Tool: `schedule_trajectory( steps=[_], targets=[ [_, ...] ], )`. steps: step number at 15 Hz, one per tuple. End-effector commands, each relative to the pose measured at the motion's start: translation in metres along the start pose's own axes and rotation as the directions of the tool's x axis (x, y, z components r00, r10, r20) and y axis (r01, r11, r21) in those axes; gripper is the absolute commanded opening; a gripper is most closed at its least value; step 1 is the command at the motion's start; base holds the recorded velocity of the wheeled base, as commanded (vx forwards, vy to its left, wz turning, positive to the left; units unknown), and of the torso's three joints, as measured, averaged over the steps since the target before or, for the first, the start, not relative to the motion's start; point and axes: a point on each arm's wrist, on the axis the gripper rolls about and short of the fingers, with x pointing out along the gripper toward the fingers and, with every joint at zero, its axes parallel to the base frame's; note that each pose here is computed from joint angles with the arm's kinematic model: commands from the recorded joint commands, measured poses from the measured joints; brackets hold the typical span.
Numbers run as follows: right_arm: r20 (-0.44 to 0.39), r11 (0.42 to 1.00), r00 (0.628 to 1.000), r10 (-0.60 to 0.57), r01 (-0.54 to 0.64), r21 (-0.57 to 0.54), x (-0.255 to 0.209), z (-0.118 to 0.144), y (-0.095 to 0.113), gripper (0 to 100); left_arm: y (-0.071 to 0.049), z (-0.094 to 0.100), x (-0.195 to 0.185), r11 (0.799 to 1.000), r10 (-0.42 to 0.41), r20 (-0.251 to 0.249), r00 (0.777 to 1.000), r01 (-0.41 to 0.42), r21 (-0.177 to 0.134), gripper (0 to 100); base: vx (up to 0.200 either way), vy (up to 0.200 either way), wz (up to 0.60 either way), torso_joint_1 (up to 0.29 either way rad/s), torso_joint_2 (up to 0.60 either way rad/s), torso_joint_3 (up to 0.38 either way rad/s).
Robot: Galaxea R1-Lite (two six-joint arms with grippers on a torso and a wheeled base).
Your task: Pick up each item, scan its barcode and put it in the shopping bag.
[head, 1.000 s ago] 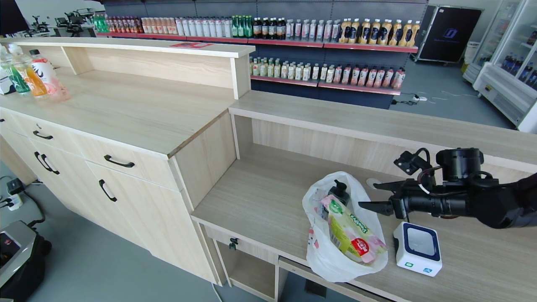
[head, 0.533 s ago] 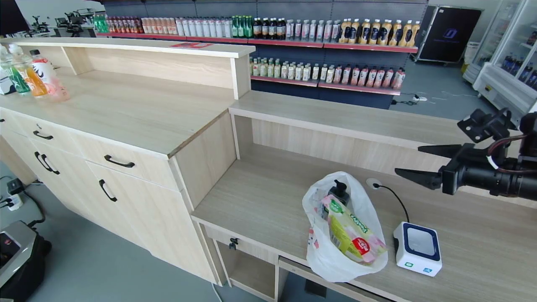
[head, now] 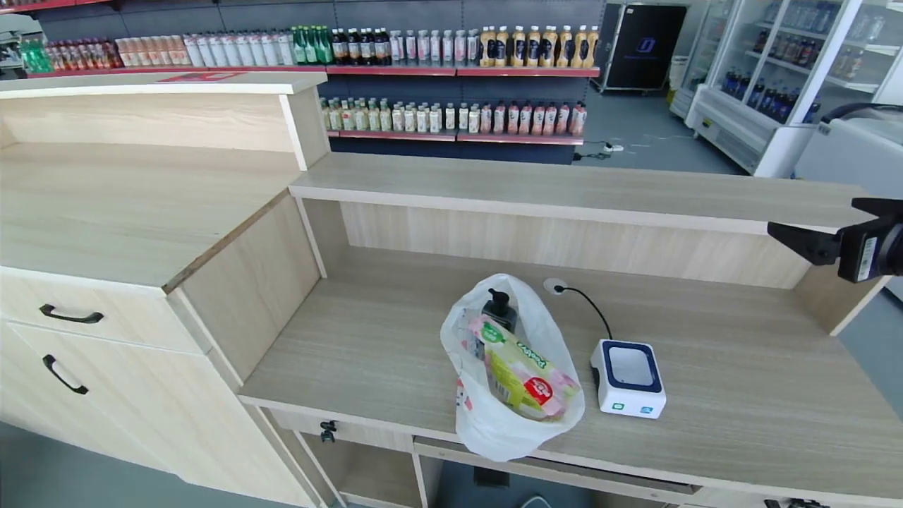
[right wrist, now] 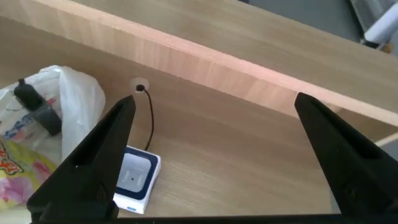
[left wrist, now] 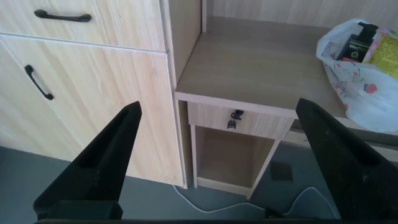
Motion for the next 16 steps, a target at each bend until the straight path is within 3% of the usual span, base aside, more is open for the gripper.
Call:
schedule_trajectory(
  steps=[1, 5, 7, 10, 13, 16],
  targets=[
    [0.049, 0.998, 0.999, -0.024, 0.021, 0.059, -0.014, 0.011, 0.004, 100, 0.0, 0.0, 0.0, 1.0, 0.001, 0.001, 1.0, -0.001, -0.001, 100, 0.0, 0.0, 0.0, -0.173, 0.33, 0.159],
    [0.063, 0.992, 0.997, -0.044, 0.036, 0.118, -0.053, -0.007, 0.019, 100, 0.0, 0.0, 0.0, 1.0, 0.001, 0.001, 1.0, -0.001, 0.001, 100, 0.0, 0.0, 0.0, -0.043, 0.09, 0.035],
    [0.052, 0.983, 0.989, -0.141, 0.134, 0.126, -0.082, -0.016, 0.025, 100, 0.0, 0.0, 0.0, 1.0, 0.001, 0.001, 1.0, -0.001, 0.001, 100, 0.0, 0.0, 0.0, 0.0, 0.0, 0.0],
    [0.137, 0.99, 0.987, -0.08, 0.063, 0.122, -0.133, -0.034, 0.048, 100, 0.0, 0.0, 0.0, 1.0, 0.001, 0.001, 1.0, -0.001, 0.001, 100, 0.0, 0.0, 0.0, 0.0, 0.0, 0.0],
    [0.181, 0.998, 0.981, -0.069, 0.065, 0.027, -0.145, -0.045, 0.054, 100, 0.0, 0.0, 0.0, 1.0, 0.001, 0.001, 1.0, -0.001, -0.001, 100, 0.0, 0.0, -0.2, -0.001, 0.0, 0.002],
    [0.224, 0.998, 0.972, -0.065, 0.059, 0.037, -0.156, -0.046, 0.055, 100, 0.0, 0.0, 0.0, 1.0, 0.001, 0.001, 1.0, -0.001, -0.001, 100, 0.0, 0.0, -0.4, -0.115, 0.22, 0.116]
  ],
)
